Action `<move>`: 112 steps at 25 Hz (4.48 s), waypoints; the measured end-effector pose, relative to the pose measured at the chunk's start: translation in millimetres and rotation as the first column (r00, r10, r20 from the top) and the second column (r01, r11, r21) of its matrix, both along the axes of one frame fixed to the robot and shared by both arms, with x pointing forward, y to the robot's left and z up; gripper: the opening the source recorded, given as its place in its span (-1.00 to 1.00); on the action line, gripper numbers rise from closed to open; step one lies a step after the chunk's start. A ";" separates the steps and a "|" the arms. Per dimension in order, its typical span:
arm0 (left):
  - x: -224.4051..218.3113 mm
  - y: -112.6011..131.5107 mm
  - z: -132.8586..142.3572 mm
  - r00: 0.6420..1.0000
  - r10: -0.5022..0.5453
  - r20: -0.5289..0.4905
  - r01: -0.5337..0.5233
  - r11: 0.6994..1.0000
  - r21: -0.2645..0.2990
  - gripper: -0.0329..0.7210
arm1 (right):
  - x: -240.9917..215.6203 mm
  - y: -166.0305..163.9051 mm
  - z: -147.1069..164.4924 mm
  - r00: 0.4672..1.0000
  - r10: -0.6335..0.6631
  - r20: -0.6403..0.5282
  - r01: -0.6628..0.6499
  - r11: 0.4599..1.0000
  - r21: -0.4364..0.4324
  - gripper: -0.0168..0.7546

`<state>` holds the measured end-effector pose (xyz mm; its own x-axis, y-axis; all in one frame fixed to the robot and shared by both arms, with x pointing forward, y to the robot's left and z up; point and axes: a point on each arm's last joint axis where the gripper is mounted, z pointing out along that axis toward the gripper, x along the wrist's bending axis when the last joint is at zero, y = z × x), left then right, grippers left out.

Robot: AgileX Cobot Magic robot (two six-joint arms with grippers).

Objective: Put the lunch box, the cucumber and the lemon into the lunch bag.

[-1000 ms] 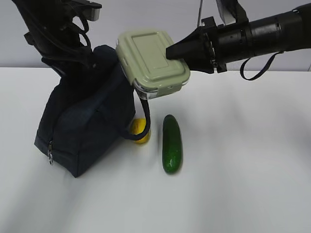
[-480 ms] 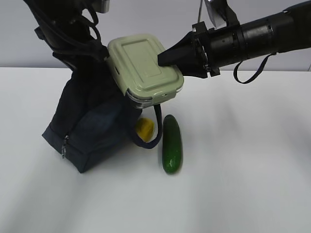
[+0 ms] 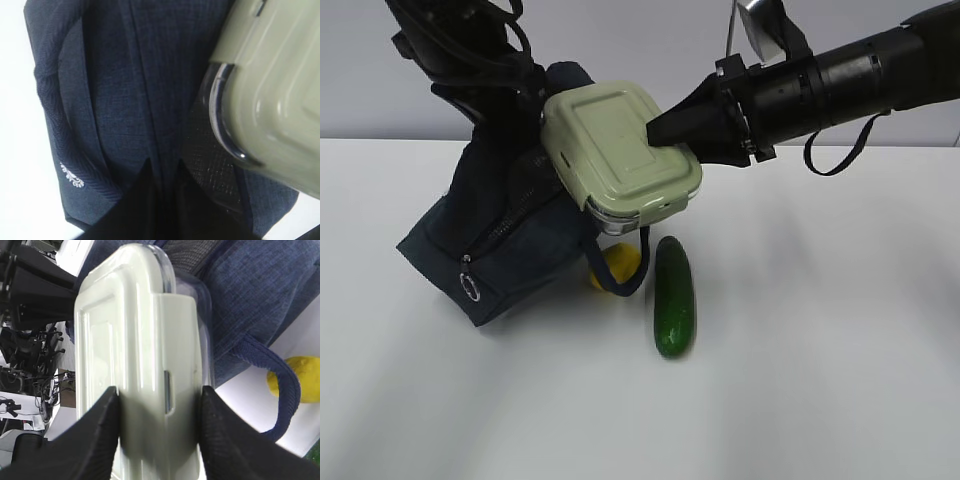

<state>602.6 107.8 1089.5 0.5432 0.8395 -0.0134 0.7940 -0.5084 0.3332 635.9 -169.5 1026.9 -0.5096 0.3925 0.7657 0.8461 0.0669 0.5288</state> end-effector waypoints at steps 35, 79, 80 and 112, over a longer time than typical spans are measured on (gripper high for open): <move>-18.8 -13.2 19.9 0.999 -0.041 -0.015 0.039 0.992 -0.120 -0.90 | 10.5 3.8 -32.4 0.996 -0.008 -0.089 0.010 1.000 0.028 -0.06; -13.3 -30.7 -4.8 0.990 -0.062 -0.128 0.035 0.978 -0.205 -0.90 | 24.4 88.1 -87.0 0.999 -0.008 -0.051 0.007 1.000 -0.014 -0.06; -13.0 -30.9 -5.6 0.990 -0.062 -0.129 0.035 0.978 -0.204 -0.90 | 24.4 88.1 -87.0 0.999 -0.008 -0.051 0.007 1.000 -0.014 -0.06; 1.9 -18.3 -21.0 0.989 -0.022 -0.146 -0.003 0.987 -0.163 -0.90 | 19.2 89.7 -83.9 0.997 0.068 -0.043 -0.068 0.998 0.000 0.12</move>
